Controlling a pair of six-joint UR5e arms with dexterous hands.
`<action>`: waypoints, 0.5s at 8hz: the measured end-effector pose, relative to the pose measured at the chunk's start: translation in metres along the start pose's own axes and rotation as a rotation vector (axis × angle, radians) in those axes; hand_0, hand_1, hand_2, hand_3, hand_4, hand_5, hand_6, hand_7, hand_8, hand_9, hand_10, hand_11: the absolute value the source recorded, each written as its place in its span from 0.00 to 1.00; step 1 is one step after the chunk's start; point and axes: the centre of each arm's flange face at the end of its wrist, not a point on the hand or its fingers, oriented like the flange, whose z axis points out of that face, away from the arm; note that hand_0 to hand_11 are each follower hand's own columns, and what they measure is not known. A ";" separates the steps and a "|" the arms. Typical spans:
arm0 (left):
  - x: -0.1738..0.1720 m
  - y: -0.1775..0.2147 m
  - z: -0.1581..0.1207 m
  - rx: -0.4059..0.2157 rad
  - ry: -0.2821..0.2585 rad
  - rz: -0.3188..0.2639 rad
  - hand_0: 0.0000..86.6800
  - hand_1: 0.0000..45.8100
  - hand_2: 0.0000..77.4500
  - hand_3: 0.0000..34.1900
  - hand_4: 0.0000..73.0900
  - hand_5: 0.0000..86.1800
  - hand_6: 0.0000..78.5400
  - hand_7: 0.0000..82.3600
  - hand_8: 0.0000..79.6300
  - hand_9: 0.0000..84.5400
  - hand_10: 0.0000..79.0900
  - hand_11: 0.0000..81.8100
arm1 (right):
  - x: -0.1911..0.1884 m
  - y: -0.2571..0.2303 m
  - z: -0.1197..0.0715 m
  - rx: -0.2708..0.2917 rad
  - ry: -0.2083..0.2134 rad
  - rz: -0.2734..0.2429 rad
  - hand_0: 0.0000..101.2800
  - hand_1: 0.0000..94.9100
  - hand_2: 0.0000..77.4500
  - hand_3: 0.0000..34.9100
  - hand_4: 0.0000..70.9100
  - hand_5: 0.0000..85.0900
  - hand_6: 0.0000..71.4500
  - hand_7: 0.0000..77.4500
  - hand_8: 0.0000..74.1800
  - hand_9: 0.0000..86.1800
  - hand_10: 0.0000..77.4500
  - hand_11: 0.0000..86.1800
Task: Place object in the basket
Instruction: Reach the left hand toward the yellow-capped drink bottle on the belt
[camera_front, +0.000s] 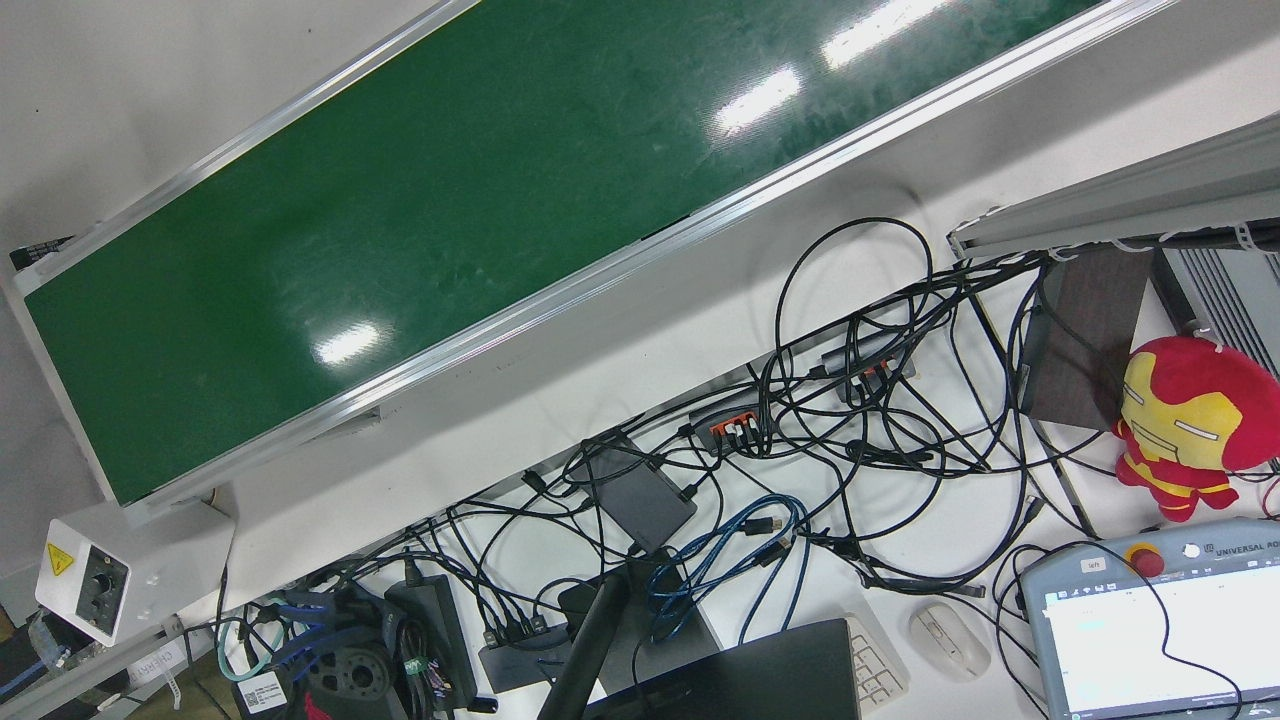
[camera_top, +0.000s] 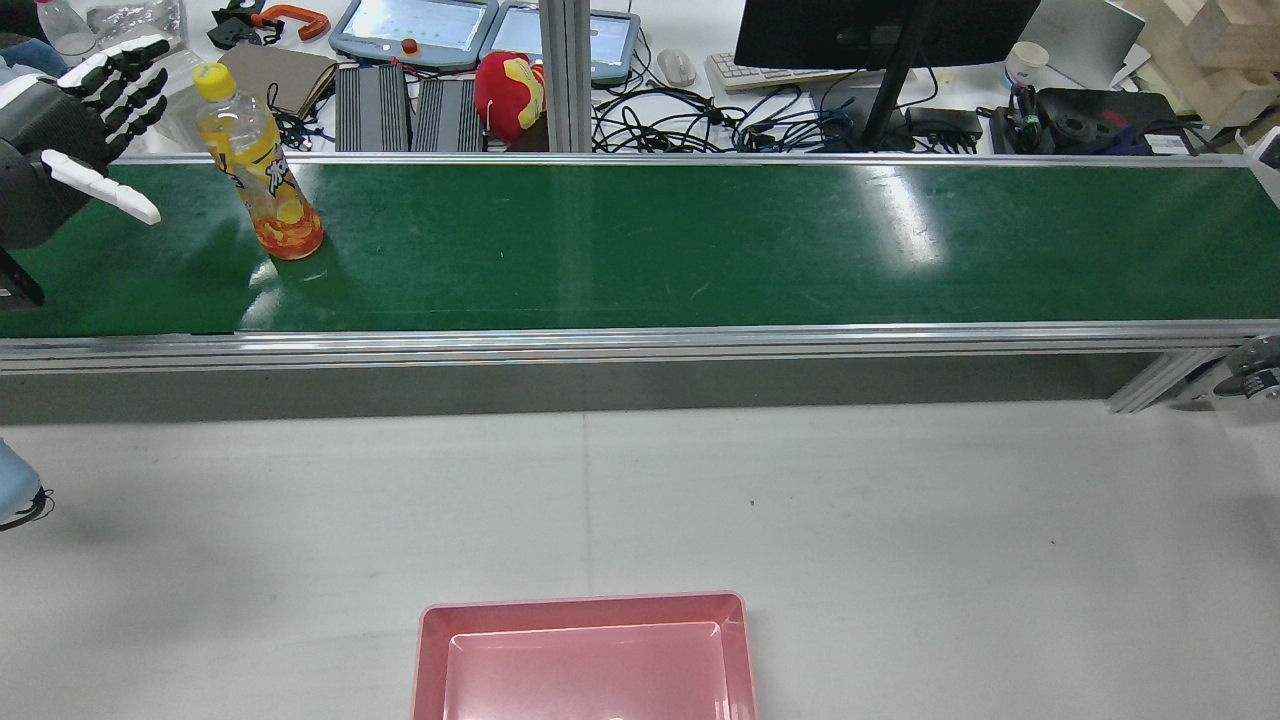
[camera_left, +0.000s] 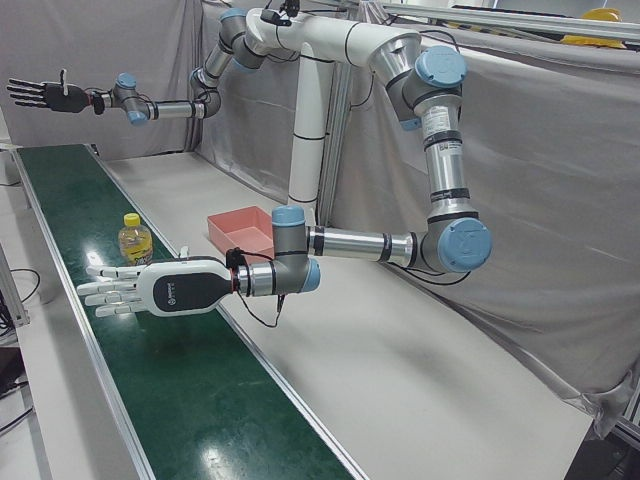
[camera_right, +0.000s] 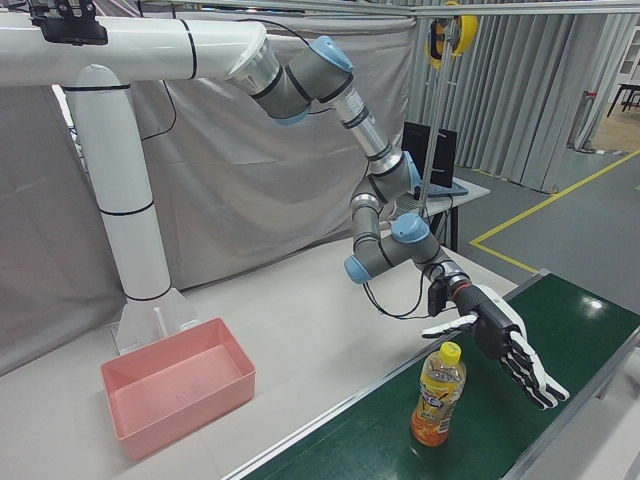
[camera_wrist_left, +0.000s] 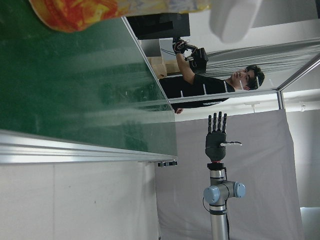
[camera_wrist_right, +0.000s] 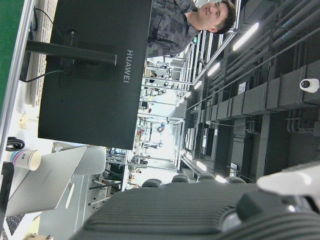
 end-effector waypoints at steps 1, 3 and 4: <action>-0.014 0.002 0.001 0.001 -0.020 0.004 0.92 0.21 0.01 0.01 0.08 0.20 0.00 0.01 0.04 0.05 0.02 0.06 | 0.000 0.000 0.000 -0.001 0.000 0.000 0.00 0.00 0.01 0.01 0.00 0.00 0.00 0.01 0.00 0.00 0.00 0.00; -0.044 0.009 -0.001 0.007 -0.025 -0.004 0.92 0.21 0.01 0.01 0.08 0.20 0.00 0.01 0.04 0.03 0.02 0.06 | 0.000 0.000 0.000 0.000 -0.001 0.000 0.00 0.00 0.01 0.01 0.00 0.00 0.00 0.01 0.00 0.00 0.00 0.00; -0.052 0.016 0.002 0.000 -0.021 -0.014 0.92 0.18 0.01 0.01 0.08 0.20 0.00 0.01 0.04 0.03 0.02 0.06 | 0.000 0.000 0.000 0.000 0.000 0.000 0.00 0.00 0.00 0.01 0.00 0.00 0.00 0.01 0.00 0.00 0.00 0.00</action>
